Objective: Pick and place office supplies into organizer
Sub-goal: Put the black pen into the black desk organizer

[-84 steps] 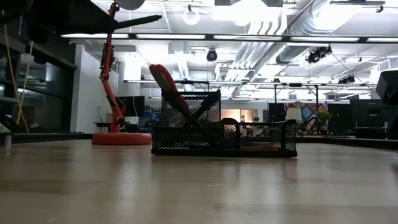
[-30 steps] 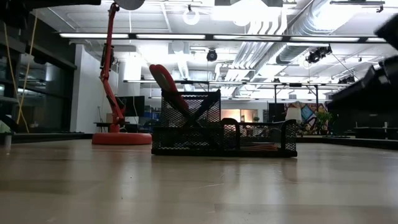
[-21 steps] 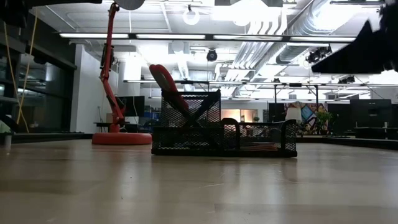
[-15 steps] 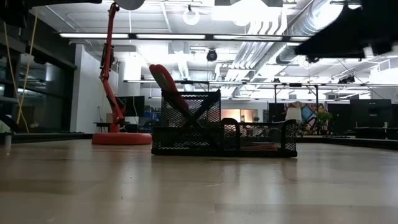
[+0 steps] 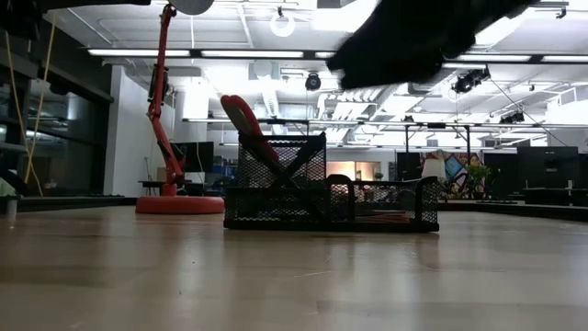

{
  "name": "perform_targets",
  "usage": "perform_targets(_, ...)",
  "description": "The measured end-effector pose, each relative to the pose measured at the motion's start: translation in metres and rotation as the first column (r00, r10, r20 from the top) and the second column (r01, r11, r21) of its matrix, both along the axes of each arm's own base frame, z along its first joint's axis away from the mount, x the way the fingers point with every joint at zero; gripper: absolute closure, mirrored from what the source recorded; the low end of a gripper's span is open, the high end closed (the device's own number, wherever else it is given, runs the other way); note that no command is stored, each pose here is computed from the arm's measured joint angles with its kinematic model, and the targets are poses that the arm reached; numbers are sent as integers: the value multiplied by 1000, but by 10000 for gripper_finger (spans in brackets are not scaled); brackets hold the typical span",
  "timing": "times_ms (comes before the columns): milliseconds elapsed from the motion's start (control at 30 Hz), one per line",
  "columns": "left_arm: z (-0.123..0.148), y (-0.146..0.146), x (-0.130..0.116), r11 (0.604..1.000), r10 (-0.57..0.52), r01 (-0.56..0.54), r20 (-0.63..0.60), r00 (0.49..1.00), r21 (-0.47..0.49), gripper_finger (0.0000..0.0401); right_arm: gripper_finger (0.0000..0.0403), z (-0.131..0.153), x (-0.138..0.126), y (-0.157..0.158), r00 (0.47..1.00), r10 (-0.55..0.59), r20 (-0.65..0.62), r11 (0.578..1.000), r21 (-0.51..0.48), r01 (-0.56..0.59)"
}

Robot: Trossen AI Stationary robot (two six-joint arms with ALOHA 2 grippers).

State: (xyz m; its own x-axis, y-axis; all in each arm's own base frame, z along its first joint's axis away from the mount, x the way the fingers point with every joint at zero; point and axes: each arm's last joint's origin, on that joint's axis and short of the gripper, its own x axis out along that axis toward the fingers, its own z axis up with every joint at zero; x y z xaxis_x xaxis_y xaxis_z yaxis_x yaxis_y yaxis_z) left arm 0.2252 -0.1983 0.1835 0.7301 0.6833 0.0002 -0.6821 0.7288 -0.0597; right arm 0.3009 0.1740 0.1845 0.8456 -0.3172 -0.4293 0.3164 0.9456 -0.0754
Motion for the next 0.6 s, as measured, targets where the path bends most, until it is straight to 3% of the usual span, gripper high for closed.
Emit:
perform_targets(100, 0, 0, 0, 1000, 0, 0, -3, 1000, 3, 376, 167, 8, 8, 1, 981, 194, 11, 980, 37, -194)
perform_targets(267, 0, 0, 0, 1000, 1, -1, -6, 1000, 1, 368, 167, 16, 20, -10, 943, 331, 41, 943, 14, -332)
perform_targets(600, 0, 0, 0, 1000, 2, -2, -8, 1000, -1, 372, 184, 40, 48, -64, 892, 403, 205, 909, 22, -416)
